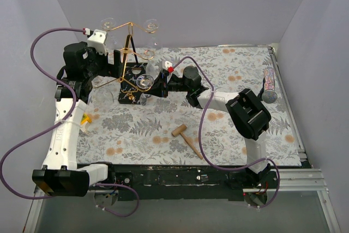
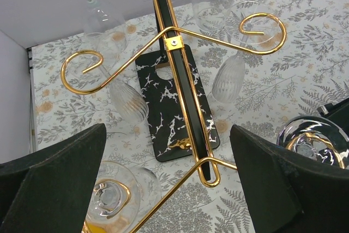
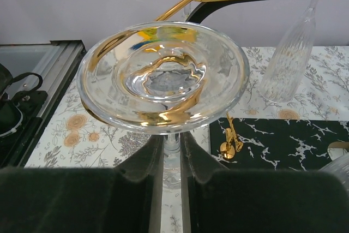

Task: Take the wine glass off the wine glass rack
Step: Pick up the wine glass from the wine rack.

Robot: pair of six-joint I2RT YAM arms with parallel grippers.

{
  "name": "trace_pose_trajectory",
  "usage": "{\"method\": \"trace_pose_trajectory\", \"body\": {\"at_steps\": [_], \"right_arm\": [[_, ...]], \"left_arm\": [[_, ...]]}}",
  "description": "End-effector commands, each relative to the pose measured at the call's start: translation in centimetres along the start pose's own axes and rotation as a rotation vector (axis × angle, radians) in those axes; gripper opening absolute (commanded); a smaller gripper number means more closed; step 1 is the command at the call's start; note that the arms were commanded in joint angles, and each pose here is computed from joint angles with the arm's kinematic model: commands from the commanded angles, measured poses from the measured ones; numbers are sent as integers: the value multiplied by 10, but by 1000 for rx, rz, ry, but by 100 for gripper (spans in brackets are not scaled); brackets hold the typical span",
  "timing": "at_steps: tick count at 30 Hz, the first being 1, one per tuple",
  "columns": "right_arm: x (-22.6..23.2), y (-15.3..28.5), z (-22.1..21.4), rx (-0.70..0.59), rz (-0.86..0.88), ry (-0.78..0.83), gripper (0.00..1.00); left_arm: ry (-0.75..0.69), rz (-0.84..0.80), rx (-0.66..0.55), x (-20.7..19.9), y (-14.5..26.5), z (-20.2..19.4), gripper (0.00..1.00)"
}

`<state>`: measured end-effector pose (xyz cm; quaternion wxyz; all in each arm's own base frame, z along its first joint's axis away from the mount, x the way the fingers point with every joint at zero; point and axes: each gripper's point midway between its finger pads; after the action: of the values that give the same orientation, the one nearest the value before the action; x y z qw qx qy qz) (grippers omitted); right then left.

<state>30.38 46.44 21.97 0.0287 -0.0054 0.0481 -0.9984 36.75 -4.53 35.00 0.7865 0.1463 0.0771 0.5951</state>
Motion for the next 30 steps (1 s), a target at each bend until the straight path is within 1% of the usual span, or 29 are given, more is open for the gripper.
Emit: {"method": "trace_pose_trajectory", "body": {"at_steps": [1,11,17,25,30], "right_arm": [[5,1,48,-82,5,148,1],[14,0,65,-94,35,301,1],[18,-3,60,-78,66,301,1],[26,-11,66,-84,107,319,1],[23,-13,69,-91,96,299,1]], "left_arm": [[-7,2,-23,-1,4,3,98],[-2,-7,-24,-3,3,1,98],[2,-9,-24,-4,3,-1,98],[3,-10,-27,-4,3,0,98],[3,-4,-34,-3,4,0,98]]}}
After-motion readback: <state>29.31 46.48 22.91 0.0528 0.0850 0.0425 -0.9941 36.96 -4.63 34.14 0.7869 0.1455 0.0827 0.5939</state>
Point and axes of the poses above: each gripper's point midway between its finger pads, its own y axis back along the fingers, its own x axis along the line the jaws close on, z = x × y, and after that the axes turned 1 degree about y, right-handed
